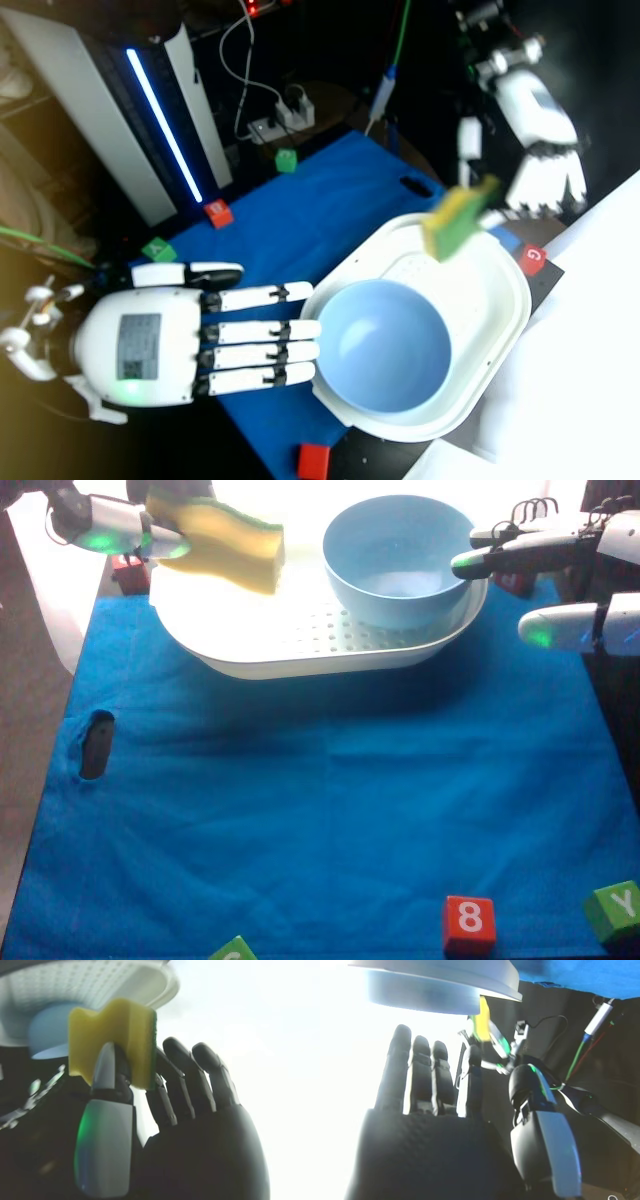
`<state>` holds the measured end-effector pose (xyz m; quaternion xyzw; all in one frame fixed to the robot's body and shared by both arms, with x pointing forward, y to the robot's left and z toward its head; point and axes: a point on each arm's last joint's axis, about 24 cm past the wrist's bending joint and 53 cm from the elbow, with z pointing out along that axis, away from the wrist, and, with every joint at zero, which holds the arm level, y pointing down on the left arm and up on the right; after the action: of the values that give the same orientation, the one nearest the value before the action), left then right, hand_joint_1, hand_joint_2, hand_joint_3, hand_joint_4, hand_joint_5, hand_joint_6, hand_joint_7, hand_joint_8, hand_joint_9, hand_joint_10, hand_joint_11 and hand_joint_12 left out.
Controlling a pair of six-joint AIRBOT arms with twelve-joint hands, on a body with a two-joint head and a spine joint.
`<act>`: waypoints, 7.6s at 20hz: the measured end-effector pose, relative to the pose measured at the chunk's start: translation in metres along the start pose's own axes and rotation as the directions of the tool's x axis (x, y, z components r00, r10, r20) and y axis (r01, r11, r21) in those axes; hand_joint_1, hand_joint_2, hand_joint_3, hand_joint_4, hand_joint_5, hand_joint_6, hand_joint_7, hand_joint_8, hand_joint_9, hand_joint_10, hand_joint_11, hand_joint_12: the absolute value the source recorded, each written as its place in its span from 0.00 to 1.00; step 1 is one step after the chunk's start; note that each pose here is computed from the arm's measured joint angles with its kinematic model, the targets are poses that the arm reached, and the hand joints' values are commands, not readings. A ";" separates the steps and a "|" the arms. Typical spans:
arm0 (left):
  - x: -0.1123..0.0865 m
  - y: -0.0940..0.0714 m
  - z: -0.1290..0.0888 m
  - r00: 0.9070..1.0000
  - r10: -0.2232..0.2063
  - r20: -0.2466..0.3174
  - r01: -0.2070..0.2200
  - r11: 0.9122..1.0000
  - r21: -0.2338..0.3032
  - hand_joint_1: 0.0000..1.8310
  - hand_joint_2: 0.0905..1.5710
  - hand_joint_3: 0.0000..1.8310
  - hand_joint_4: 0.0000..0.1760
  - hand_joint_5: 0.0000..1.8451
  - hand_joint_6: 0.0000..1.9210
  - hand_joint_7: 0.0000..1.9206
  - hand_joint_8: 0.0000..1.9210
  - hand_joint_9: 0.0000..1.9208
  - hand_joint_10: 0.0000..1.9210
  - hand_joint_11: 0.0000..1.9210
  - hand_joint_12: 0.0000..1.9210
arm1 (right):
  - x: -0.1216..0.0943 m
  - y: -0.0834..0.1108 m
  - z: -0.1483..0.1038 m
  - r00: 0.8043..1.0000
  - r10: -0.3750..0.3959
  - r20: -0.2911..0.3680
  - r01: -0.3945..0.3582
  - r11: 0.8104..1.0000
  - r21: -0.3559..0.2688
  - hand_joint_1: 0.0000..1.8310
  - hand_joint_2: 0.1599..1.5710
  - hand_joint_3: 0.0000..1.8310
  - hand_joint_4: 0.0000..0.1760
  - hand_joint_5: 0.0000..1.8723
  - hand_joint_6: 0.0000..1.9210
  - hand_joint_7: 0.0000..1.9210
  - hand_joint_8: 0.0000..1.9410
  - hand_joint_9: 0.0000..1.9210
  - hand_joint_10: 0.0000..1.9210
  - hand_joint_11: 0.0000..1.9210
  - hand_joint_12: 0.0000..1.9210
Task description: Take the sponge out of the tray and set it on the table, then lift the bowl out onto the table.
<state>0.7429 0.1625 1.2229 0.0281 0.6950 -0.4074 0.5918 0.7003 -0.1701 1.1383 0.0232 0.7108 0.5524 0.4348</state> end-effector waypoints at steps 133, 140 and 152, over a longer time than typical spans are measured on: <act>0.046 0.043 -0.077 0.965 -0.232 0.120 0.240 0.969 -0.057 0.36 0.55 0.00 0.78 0.05 0.00 0.03 0.00 0.00 0.00 0.01 0.01 | 0.050 0.007 0.152 0.889 -0.373 -0.267 0.401 0.914 0.061 0.58 0.82 0.00 0.00 0.34 0.78 0.58 1.00 0.71 1.00 0.74 1.00; 0.046 0.044 -0.078 0.964 -0.235 0.122 0.244 0.968 -0.059 0.37 0.56 0.00 0.93 0.05 0.00 0.04 0.00 0.01 0.00 0.02 0.01 | 0.024 0.065 0.139 0.873 -0.446 -0.197 0.446 0.894 -0.046 0.59 0.81 0.00 0.00 0.35 0.79 0.57 1.00 0.71 1.00 0.77 1.00; 0.045 0.046 -0.089 0.956 -0.255 0.143 0.265 0.962 -0.061 0.37 0.54 0.00 0.97 0.07 0.00 0.07 0.01 0.03 0.00 0.02 0.02 | 0.112 0.127 0.058 0.821 -0.463 -0.333 0.351 0.870 -0.345 0.58 0.81 0.00 0.00 0.35 0.76 0.59 1.00 0.81 1.00 0.86 1.00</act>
<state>0.6826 0.2264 1.1571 -0.1146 0.6671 -0.4546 0.5789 0.6113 -0.0193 1.1732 -0.3046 0.6918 0.5291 0.3855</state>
